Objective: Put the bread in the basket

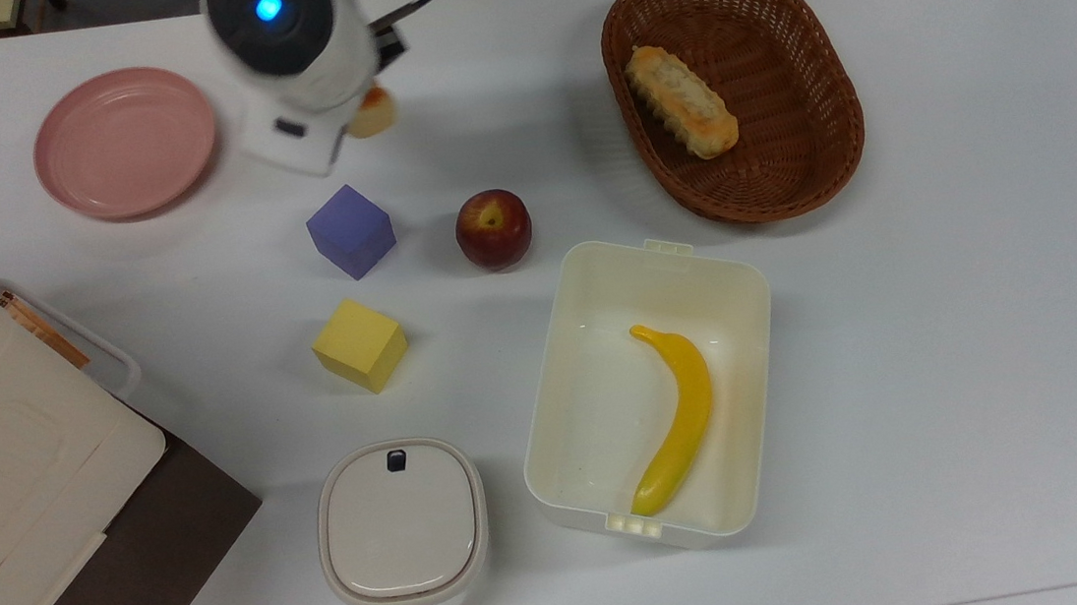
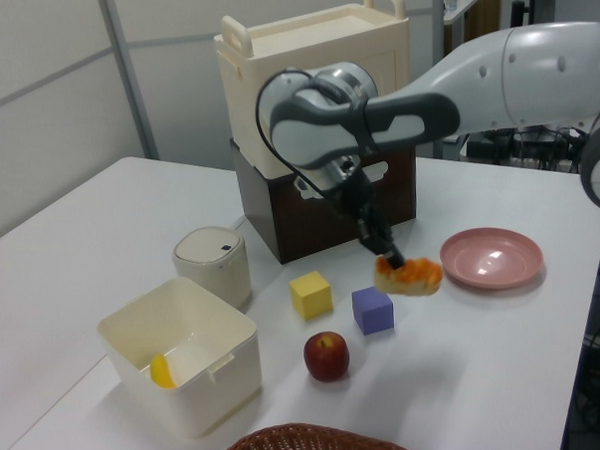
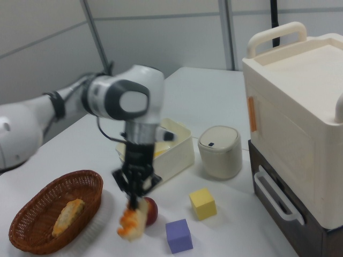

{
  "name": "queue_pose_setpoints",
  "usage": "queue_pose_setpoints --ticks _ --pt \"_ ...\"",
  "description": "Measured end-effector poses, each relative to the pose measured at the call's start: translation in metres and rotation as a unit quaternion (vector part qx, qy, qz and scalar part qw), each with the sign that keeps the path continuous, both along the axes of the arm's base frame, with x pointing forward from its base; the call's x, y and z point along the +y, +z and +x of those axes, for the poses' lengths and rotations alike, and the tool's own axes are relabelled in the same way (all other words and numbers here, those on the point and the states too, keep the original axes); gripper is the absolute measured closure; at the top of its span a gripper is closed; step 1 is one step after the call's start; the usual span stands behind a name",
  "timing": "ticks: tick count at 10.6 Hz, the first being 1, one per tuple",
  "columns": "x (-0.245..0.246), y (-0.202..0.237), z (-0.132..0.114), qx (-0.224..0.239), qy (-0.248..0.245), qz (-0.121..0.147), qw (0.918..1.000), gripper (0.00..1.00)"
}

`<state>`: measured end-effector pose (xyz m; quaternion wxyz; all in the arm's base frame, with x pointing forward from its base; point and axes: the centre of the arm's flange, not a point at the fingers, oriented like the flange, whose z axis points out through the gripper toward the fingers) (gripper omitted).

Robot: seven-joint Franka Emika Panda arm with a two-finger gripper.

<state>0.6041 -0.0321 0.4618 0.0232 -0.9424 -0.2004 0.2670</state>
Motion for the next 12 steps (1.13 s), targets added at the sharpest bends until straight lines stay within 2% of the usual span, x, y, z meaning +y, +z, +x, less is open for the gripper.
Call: queue_pose_setpoints --ticks 3,6,9,10,12 --pt "0.071 0.044 -0.009 -0.04 -0.034 0.049 0.9974 0.93" --pt "0.173 0.053 -0.026 -0.039 -0.043 0.048 0.9972 0.93" --pt "0.265 0.057 -0.041 -0.079 -0.067 0.043 0.9937 0.88" --pt "0.283 0.058 -0.043 -0.093 -0.078 0.038 0.9919 0.82" --pt "0.287 0.059 -0.043 -0.102 -0.088 0.034 0.9903 0.5"
